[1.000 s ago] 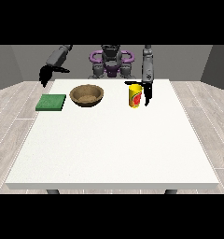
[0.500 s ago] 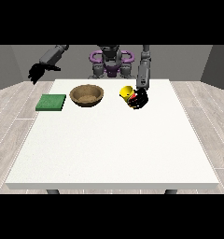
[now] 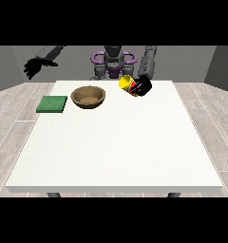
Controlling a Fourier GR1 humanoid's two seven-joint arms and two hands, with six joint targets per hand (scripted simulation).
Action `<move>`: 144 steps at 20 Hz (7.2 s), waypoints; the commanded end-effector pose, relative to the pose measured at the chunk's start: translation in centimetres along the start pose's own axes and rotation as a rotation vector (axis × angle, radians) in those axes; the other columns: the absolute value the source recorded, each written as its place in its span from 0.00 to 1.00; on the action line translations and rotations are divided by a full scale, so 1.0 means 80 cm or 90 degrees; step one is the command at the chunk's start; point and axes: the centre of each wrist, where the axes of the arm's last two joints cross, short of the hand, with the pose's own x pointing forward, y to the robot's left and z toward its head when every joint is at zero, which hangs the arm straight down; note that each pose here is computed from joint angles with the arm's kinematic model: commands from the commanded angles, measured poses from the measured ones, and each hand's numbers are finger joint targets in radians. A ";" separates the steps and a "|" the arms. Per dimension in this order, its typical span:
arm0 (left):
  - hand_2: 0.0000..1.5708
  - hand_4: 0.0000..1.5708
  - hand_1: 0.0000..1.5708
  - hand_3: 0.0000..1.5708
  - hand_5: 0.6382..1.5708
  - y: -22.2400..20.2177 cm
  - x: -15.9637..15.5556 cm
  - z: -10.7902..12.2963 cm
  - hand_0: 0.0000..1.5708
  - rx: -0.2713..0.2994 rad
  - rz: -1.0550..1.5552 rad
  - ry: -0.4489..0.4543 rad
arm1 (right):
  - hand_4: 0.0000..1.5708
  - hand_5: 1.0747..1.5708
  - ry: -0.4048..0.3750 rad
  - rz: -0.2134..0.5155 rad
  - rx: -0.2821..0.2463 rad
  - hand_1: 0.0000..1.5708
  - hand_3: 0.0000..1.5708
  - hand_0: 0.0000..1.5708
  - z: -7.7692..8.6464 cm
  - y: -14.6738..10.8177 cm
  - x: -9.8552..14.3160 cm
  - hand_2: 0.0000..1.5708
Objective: Pick the cup and pour the ball into the bowl, then pick the bowl and place it on the pad
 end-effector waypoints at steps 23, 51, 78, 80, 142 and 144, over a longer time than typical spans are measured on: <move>1.00 0.56 0.37 0.98 1.00 -0.106 0.168 0.003 0.37 -0.146 -0.354 -0.132 | 0.00 0.95 0.079 0.010 -0.054 0.00 0.00 0.00 0.016 -0.045 -0.026 0.00; 1.00 0.76 0.99 1.00 0.87 -0.116 0.257 -0.021 0.99 -0.228 -0.823 -0.444 | 0.00 0.89 0.104 0.005 -0.031 0.00 0.13 0.00 -0.028 0.000 -0.034 0.00; 0.69 0.52 0.69 0.58 0.98 0.036 0.173 -0.082 0.69 -0.092 0.011 -0.091 | 0.19 1.00 0.083 -0.061 -0.117 0.00 0.00 0.00 -0.004 -0.003 -0.052 0.00; 0.45 0.55 0.50 0.06 0.96 0.020 0.169 -0.073 0.50 -0.073 0.104 -0.072 | 0.24 1.00 0.068 -0.081 -0.083 0.00 0.00 0.00 -0.031 0.022 -0.044 0.00; 0.00 0.00 0.00 0.00 1.00 0.081 0.000 -0.012 0.00 -0.083 0.249 0.100 | 0.67 0.96 0.405 0.035 -0.063 1.00 1.00 1.00 -0.079 0.172 -0.069 1.00; 0.00 0.00 0.00 0.00 1.00 0.084 0.008 -0.017 0.00 -0.083 0.243 0.113 | 0.67 0.96 0.419 0.011 -0.080 1.00 1.00 1.00 -0.083 0.139 -0.057 1.00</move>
